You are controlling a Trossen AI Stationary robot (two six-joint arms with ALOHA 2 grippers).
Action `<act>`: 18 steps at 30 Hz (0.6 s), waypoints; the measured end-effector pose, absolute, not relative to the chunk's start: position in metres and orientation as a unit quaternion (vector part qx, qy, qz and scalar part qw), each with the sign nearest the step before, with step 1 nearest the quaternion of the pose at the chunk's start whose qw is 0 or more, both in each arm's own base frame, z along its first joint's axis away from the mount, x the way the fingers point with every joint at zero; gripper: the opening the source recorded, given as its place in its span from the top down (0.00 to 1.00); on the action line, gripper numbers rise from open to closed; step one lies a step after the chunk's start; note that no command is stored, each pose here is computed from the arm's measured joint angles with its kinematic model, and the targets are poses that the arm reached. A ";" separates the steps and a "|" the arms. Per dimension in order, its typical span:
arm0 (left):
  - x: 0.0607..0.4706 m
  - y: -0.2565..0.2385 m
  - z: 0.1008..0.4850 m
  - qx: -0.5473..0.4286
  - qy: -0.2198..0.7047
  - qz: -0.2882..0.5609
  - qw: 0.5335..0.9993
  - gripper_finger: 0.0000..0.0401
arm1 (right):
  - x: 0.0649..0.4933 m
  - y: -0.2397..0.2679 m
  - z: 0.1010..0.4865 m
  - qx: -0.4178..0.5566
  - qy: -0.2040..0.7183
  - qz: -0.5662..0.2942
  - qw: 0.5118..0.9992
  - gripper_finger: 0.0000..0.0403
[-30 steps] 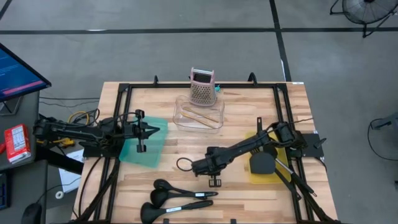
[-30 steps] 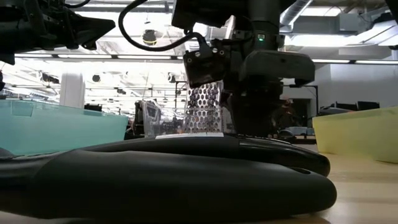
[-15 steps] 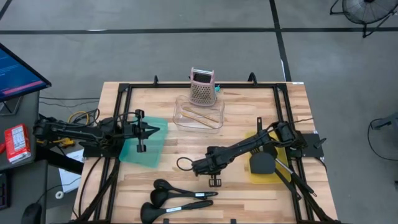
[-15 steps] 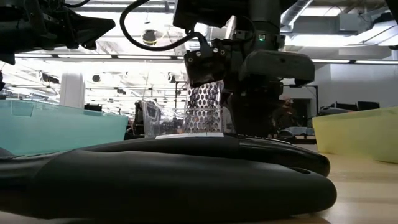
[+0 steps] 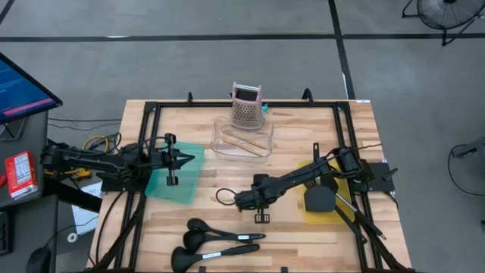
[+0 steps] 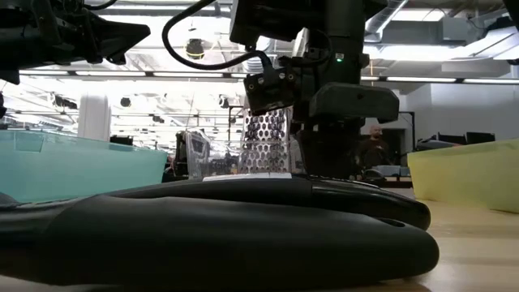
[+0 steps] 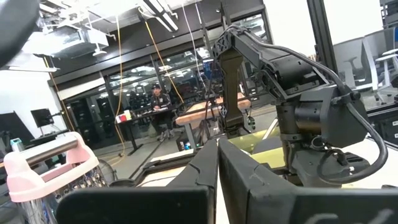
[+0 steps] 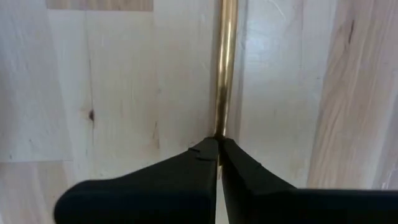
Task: Pick & Place Kitchen Items
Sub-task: Put the gold knife into the transparent bin
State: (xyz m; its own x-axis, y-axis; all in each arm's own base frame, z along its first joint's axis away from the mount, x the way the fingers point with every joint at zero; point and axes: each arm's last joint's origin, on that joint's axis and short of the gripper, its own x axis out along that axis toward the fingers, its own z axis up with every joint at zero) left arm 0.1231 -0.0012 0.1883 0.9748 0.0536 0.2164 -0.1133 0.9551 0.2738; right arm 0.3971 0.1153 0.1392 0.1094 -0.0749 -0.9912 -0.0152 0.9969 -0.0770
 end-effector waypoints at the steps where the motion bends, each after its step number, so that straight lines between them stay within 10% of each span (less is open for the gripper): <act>1: 0.123 -0.001 0.188 0.144 -0.104 0.042 0.983 1.00 | 0.397 0.116 0.139 -0.034 0.667 -0.020 0.744 1.00; 18: 0.123 -0.001 0.189 0.144 -0.105 0.043 0.983 1.00 | 0.390 0.118 0.176 -0.028 0.633 -0.027 0.773 1.00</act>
State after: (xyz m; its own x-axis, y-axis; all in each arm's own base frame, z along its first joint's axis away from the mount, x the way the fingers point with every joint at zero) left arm 0.1230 -0.0012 0.1887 0.9742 0.0535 0.2192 -0.1139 0.9551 0.2734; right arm 0.3905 0.1180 0.1758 0.1970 -0.0772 -0.9774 0.0058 0.9970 -0.0776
